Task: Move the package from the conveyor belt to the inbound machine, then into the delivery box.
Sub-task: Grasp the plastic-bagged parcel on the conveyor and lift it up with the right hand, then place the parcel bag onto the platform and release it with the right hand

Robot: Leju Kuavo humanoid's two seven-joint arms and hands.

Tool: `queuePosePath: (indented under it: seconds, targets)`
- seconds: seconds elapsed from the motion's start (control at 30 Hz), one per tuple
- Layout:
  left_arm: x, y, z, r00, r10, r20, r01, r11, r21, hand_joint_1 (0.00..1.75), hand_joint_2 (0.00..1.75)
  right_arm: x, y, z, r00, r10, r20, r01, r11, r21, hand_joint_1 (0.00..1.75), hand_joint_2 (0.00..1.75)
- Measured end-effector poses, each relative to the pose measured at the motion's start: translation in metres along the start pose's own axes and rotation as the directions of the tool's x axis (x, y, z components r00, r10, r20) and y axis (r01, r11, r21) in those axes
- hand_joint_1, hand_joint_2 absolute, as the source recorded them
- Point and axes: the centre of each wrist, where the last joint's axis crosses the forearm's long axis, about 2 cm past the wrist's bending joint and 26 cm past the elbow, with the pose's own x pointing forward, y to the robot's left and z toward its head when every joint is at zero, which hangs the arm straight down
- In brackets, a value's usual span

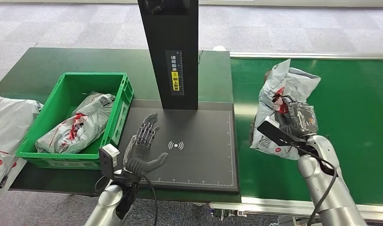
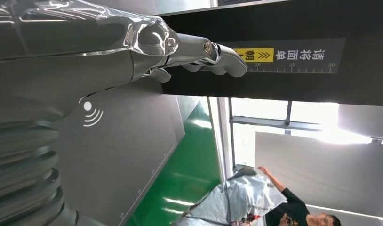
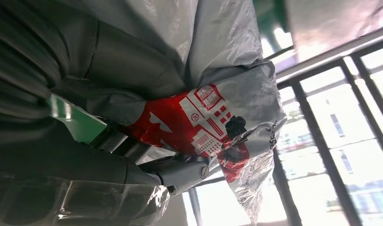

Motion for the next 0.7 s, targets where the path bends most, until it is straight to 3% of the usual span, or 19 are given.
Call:
queuePosePath:
  seconds: [0.17,0.37,0.5,0.7]
  targets:
    - [0.000,-0.001,-0.007,1.000,0.005,0.019,-0.005,1.000,-0.007,0.00,1.75,0.050,0.010,-0.024,0.974,-0.038,0.224,0.017,0.995,0.098,1.75,1.75]
    - [0.003,-0.003,-0.028,0.999,0.020,0.046,-0.019,1.000,-0.006,0.00,1.75,0.122,0.023,-0.062,0.883,-0.104,0.458,-0.047,0.950,0.308,1.75,1.75]
    - [0.003,-0.006,-0.033,0.998,0.040,0.049,-0.040,0.999,0.003,0.00,1.75,0.147,0.048,-0.063,0.847,-0.139,0.513,-0.107,0.901,0.420,1.75,1.75]
    - [0.001,-0.007,-0.035,0.998,0.050,0.049,-0.050,0.999,0.017,0.00,1.75,0.159,0.078,-0.059,0.841,-0.152,0.519,-0.147,0.859,0.491,1.75,1.75]
